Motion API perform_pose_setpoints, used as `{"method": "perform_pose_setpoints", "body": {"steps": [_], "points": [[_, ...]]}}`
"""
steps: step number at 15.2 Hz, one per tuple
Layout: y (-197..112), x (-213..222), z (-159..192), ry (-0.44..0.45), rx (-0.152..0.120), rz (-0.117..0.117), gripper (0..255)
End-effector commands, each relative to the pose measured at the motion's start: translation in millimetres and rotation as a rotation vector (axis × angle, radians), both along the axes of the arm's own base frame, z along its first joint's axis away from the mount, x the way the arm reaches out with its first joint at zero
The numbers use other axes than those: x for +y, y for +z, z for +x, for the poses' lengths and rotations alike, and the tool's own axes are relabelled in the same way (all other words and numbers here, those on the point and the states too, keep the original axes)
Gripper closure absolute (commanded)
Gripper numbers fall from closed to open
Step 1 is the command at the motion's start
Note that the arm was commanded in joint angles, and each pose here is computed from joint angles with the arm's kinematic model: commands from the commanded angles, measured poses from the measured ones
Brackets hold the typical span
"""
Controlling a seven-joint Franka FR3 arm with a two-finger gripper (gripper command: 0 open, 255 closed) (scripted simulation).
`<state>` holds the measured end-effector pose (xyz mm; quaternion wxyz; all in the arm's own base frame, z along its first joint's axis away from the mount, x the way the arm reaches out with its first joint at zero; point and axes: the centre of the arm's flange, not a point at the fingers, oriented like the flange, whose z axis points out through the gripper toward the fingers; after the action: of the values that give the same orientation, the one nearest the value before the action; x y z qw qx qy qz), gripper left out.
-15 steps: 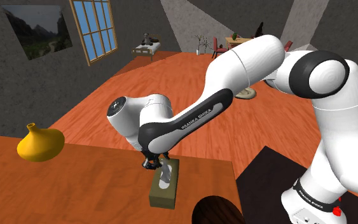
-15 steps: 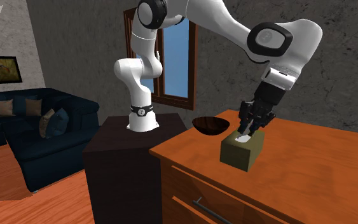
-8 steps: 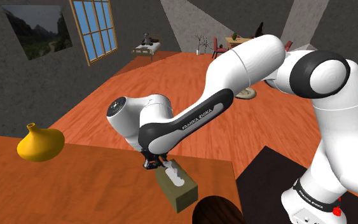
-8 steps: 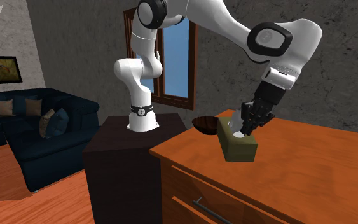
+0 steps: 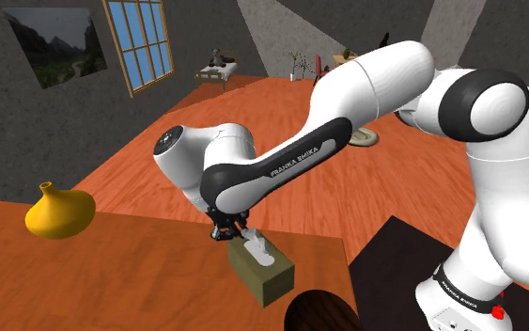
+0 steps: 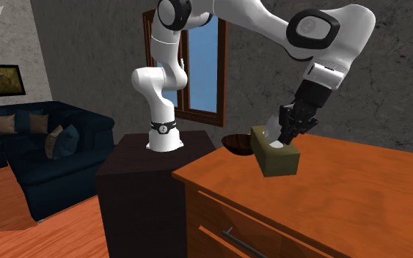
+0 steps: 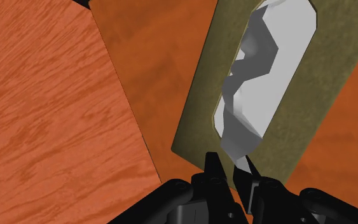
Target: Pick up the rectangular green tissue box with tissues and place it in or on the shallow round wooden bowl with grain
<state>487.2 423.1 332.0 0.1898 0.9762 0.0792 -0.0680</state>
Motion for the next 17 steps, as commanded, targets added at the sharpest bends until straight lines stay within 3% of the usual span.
{"method": "perform_pose_setpoints", "body": {"steps": [1, 16, 17], "points": [[9, 1, 0, 0.0, 0.0, 0.0, 255], [84, 1, 0, 0.0, 0.0, 0.0, 255], [86, -1, -13, 0.0, 0.0, 0.0, 255]]}}
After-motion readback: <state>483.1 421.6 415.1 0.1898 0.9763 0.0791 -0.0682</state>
